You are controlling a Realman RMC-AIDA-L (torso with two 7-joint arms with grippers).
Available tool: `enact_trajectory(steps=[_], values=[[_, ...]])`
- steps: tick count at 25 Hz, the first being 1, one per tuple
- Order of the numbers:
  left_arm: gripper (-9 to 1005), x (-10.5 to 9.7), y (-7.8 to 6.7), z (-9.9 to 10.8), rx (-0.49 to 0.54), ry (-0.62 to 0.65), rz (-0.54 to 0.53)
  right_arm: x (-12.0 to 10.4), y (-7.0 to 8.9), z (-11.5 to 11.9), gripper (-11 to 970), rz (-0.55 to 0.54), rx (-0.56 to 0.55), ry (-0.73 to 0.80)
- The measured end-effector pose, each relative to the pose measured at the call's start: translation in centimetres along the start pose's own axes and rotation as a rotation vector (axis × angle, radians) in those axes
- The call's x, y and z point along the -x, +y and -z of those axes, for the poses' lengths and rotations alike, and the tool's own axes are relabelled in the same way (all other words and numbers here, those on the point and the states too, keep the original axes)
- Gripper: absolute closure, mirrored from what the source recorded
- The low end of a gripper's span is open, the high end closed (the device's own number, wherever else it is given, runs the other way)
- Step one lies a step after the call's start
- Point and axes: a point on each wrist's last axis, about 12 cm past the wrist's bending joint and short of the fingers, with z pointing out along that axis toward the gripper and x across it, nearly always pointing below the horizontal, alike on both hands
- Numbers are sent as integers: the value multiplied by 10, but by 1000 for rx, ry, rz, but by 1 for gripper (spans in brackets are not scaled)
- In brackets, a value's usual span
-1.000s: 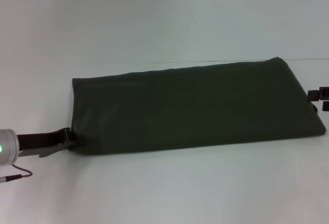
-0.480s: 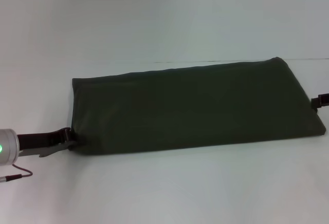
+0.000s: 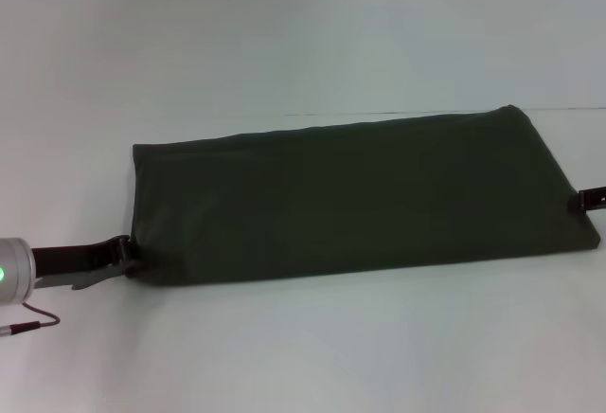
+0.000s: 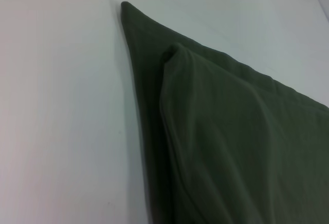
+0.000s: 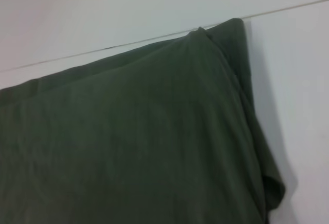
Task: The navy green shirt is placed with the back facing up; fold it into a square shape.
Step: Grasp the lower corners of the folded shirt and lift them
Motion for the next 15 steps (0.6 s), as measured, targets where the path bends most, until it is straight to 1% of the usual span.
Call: enact_trajectory(steps=[9, 15], values=[[991, 0, 0, 0, -1, 0, -2, -9, 4, -16, 186, 31, -26, 13], [992, 0, -1, 0, -1, 0, -3, -12, 6, -21, 204, 39, -30, 7]])
